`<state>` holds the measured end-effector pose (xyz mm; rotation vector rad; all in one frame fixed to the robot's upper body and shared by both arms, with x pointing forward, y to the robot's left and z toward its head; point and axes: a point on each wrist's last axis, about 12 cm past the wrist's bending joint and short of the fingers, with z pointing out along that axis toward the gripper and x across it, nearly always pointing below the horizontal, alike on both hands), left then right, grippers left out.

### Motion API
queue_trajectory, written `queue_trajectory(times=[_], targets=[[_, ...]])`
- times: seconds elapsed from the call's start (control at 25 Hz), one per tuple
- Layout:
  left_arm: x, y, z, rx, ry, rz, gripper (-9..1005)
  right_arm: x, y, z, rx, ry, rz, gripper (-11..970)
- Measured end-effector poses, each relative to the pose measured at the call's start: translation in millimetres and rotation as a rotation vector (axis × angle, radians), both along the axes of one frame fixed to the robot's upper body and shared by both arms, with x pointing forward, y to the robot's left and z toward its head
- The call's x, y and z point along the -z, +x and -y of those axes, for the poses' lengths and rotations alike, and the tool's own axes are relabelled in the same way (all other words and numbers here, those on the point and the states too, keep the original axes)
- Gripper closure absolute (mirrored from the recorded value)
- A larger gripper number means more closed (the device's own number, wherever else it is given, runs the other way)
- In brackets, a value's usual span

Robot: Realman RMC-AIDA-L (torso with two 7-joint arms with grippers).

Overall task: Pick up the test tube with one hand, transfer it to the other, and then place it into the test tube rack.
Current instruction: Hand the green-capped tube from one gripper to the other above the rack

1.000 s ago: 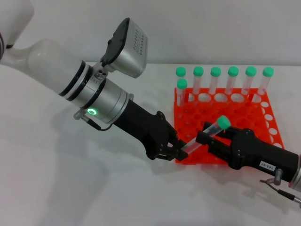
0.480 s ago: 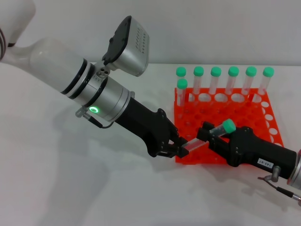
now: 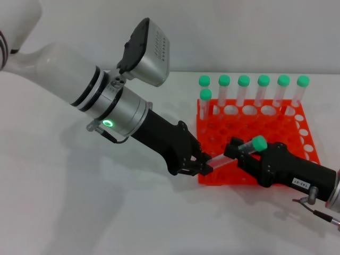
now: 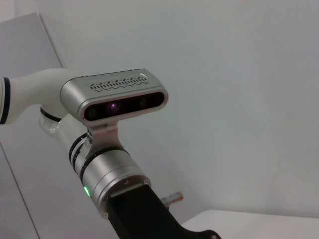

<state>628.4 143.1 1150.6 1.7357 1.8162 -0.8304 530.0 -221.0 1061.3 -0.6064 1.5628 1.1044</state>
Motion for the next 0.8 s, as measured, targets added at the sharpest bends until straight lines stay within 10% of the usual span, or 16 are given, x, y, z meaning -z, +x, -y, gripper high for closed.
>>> queue_trajectory(times=[0.4, 0.8], targets=[[-0.1, 0.9, 4.9, 0.000, -0.022, 0.011, 746, -0.4, 1.1, 0.6, 0.003, -0.001, 0.000, 752], [-1.8, 0.6, 3.2, -0.001, -0.050, 0.016, 381, -1.3, 3.8, 1.3, 0.008, -0.008, 0.002, 741]])
